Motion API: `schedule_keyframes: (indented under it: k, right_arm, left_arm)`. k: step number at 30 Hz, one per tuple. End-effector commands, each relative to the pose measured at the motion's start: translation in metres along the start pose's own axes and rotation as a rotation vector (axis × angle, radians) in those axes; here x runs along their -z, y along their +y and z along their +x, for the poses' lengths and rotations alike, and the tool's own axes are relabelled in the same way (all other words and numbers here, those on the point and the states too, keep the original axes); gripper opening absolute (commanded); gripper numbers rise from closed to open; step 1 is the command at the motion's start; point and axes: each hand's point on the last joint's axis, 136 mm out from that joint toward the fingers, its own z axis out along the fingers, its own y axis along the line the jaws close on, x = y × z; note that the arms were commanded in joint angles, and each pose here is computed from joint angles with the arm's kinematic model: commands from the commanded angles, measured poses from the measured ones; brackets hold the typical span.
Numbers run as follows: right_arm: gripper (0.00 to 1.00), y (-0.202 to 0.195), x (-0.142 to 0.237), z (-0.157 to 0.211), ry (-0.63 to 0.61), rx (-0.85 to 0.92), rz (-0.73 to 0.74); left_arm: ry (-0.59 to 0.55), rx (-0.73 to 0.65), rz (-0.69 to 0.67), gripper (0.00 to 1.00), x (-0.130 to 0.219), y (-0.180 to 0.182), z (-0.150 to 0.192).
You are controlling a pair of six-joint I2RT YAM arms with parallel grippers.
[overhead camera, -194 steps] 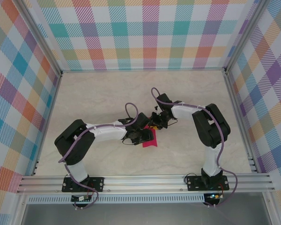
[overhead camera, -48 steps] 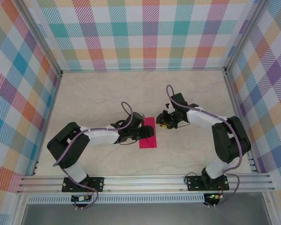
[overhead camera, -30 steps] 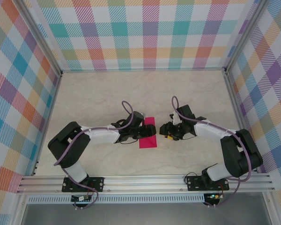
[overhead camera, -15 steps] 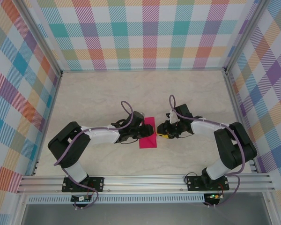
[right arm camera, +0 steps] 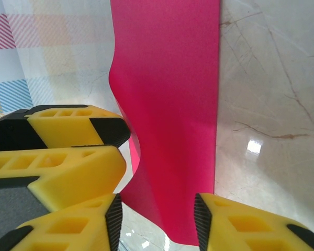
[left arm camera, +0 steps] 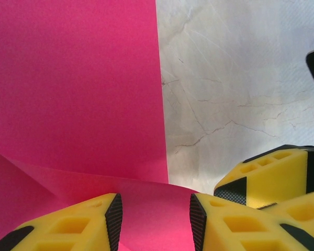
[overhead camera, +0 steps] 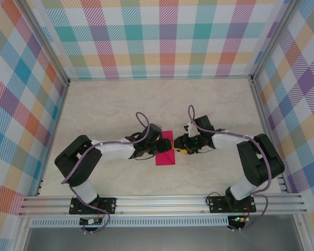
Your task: Fold a paper plane with a square sheet of paper (pick it up from the middle)
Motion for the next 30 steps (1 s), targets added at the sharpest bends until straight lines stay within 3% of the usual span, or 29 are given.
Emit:
schedule_keyframes:
  k: [1,15,30]
  right_arm:
    - [0.45,0.012,0.004,0.0,-0.006,0.05,-0.045]
    - [0.42,0.0,0.002,0.001,-0.013,0.04,0.007]
    - [0.23,0.007,-0.007,-0.008,0.015,0.036,-0.035]
  left_arm:
    - [-0.004,-0.002,-0.026,0.41,-0.003,0.001,-0.005]
    - [-0.004,-0.001,-0.029,0.38,-0.002,0.002,-0.004]
    - [-0.008,-0.002,-0.02,0.38,0.0,-0.001,-0.005]
